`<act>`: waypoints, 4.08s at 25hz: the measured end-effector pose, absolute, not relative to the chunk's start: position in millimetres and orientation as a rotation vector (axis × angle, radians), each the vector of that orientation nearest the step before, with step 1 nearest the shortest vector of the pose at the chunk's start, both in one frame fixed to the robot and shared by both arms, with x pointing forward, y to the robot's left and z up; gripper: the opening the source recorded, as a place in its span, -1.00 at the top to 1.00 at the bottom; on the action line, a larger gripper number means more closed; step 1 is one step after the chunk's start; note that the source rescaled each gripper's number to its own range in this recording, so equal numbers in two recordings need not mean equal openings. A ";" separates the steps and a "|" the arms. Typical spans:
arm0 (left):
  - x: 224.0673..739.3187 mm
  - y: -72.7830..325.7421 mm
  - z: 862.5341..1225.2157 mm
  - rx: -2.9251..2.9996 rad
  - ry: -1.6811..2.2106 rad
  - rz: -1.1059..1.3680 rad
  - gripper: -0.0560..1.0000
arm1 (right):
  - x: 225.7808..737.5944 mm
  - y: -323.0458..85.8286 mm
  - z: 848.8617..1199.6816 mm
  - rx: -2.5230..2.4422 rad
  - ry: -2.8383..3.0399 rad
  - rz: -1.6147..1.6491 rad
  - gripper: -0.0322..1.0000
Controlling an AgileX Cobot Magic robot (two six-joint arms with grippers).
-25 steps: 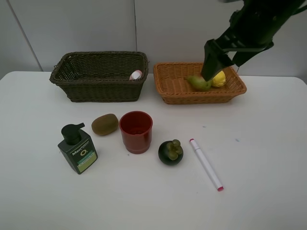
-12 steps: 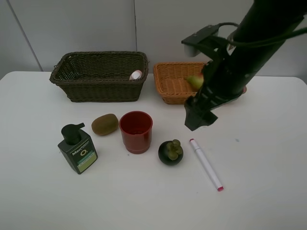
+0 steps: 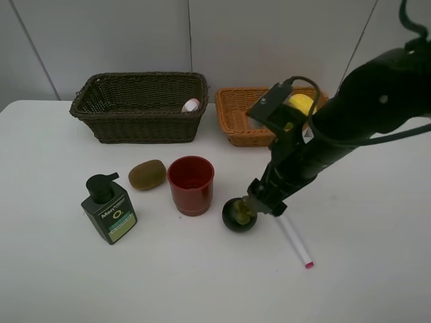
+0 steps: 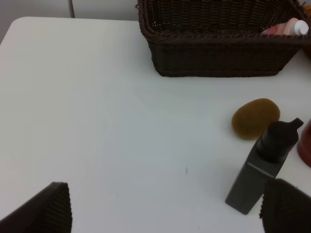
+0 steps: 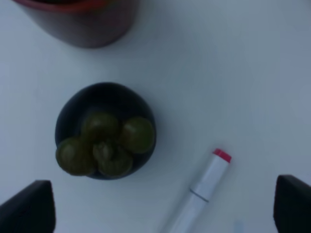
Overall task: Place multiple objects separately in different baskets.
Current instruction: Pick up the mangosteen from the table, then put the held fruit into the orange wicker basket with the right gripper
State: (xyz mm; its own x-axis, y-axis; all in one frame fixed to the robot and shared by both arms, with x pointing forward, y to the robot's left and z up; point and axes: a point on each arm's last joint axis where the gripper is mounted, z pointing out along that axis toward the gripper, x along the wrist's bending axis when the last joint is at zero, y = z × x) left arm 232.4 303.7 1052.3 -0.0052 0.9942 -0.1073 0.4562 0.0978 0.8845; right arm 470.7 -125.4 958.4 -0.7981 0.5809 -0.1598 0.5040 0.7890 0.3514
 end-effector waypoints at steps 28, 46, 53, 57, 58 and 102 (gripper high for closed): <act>232.4 303.7 1052.3 1.471 1.579 0.852 -1.00 | 462.7 -83.6 894.5 0.705 2.824 0.418 -0.96; 232.4 303.7 1052.3 1.471 1.579 0.852 -1.00 | 462.6 -83.5 894.5 0.714 2.824 0.421 -0.82; 232.4 303.7 1052.3 1.471 1.579 0.852 -1.00 | 462.1 -83.8 894.3 0.723 2.828 0.415 -0.27; 232.4 303.7 1052.3 1.471 1.579 0.852 -1.00 | 462.1 -83.8 894.3 0.723 2.828 0.415 -0.27; 232.4 303.7 1052.3 1.471 1.579 0.852 -1.00 | 462.1 -83.8 894.3 0.723 2.828 0.415 -0.27; 232.4 303.7 1052.3 1.471 1.579 0.852 -1.00 | 458.6 -132.5 1030.4 0.918 2.408 0.832 -0.27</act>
